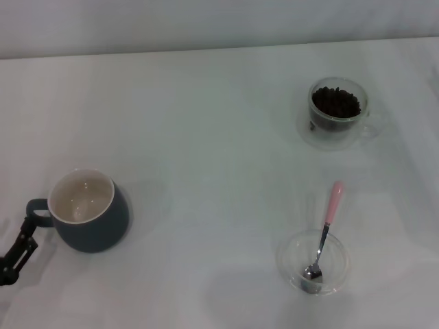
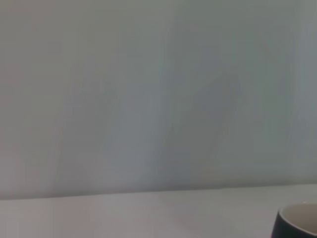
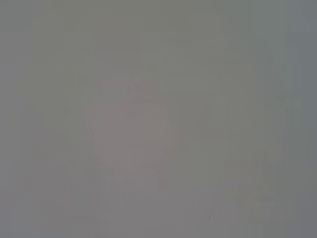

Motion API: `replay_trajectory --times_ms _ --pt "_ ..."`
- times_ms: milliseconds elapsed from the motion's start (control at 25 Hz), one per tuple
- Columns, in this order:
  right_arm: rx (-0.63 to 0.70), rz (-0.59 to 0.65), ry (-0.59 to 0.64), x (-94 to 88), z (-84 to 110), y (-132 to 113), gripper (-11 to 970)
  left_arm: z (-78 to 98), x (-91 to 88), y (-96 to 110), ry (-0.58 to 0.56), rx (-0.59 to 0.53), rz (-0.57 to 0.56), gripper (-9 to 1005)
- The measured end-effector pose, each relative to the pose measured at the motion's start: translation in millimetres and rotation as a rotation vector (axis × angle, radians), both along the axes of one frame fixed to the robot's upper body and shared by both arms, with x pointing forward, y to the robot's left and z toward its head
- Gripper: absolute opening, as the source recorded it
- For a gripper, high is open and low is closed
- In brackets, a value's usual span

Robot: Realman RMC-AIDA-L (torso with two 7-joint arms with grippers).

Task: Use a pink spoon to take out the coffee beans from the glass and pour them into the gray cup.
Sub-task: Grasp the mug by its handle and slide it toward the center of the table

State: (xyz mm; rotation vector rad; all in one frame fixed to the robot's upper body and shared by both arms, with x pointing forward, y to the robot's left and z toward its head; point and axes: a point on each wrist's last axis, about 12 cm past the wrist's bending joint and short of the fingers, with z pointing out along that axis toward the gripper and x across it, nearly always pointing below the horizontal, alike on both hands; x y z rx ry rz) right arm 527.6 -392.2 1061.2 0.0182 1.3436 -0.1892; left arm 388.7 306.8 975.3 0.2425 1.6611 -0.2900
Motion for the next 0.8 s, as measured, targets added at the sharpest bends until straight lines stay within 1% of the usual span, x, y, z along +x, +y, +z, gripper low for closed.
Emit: replay_trajectory --times_ms 240,600,800 --pt "0.011 0.003 -0.009 -4.1 -0.9 0 870 -3.0 6.8 -2 0.03 0.018 -0.014 834" --pt "0.019 0.006 -0.016 -8.2 -2.7 1 871 -2.0 22.8 -6 0.034 0.043 -0.052 829" --pt "0.024 0.007 -0.015 -9.4 -3.7 2 871 -1.8 24.8 -7 0.035 0.045 -0.058 765"
